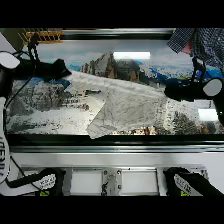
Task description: Fold the clothes and pants, and hang the long-sleeved shirts on hangers.
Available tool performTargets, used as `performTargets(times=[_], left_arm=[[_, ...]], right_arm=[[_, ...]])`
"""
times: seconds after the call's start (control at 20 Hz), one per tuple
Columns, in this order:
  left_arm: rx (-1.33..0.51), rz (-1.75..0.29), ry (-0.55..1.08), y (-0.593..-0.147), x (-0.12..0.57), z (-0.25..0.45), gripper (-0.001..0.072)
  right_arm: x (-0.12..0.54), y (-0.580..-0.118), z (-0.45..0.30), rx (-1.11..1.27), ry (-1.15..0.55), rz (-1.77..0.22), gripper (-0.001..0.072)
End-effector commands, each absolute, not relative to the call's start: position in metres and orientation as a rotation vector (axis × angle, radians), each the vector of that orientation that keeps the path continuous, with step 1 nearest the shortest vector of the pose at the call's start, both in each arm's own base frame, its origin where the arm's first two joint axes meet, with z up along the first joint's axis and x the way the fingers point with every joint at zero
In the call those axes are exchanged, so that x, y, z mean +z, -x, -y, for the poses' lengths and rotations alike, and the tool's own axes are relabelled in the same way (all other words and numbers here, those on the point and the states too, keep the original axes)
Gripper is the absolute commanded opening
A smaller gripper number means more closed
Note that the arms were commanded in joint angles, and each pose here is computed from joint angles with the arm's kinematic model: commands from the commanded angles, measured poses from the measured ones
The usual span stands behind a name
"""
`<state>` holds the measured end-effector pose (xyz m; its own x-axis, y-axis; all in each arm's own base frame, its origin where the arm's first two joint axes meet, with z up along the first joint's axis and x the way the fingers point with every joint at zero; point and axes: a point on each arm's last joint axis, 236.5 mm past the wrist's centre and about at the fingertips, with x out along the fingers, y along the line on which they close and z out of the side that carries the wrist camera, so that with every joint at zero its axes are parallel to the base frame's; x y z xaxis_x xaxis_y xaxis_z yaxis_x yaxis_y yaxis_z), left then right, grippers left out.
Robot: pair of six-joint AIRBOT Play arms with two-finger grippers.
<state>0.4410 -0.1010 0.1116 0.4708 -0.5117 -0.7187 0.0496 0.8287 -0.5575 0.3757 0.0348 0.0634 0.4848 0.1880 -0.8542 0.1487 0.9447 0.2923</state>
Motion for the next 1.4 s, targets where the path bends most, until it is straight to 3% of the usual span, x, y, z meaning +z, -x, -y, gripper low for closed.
performTargets(times=[0.0, 0.4, 0.9, 0.95, 1.0, 1.05, 1.1, 1.35], left_arm=[[-0.314, -1.126, 0.455, -0.382, 0.056, 0.097, 0.0006], [-0.197, -1.312, 0.479, -0.290, -0.088, 0.106, 0.0006], [-0.185, -1.394, 0.465, -0.276, -0.122, 0.115, 0.0014], [-0.193, -1.384, 0.462, -0.276, -0.117, 0.116, 0.0238], [-0.202, -1.354, 0.461, -0.280, -0.108, 0.116, 0.0444], [-0.212, -1.307, 0.459, -0.285, -0.094, 0.115, 0.0489], [-0.222, -1.265, 0.463, -0.290, -0.078, 0.113, 0.0489], [-0.253, -1.098, 0.474, -0.303, 0.007, 0.095, 0.0488]], right_arm=[[0.020, -0.332, -0.029, -0.007, -0.290, -1.185, 0.0022], [-0.078, -0.268, -0.034, -0.042, -0.324, -1.357, 0.0022], [-0.096, -0.273, -0.043, -0.050, -0.423, -1.288, 0.0034], [-0.092, -0.275, -0.048, -0.044, -0.458, -1.280, 0.0075], [-0.085, -0.277, -0.051, -0.036, -0.477, -1.270, 0.0305], [-0.074, -0.279, -0.053, -0.022, -0.475, -1.260, 0.0599], [-0.060, -0.280, -0.052, -0.011, -0.465, -1.250, 0.0669], [0.004, -0.263, -0.018, 0.001, -0.432, -1.265, 0.0669]])
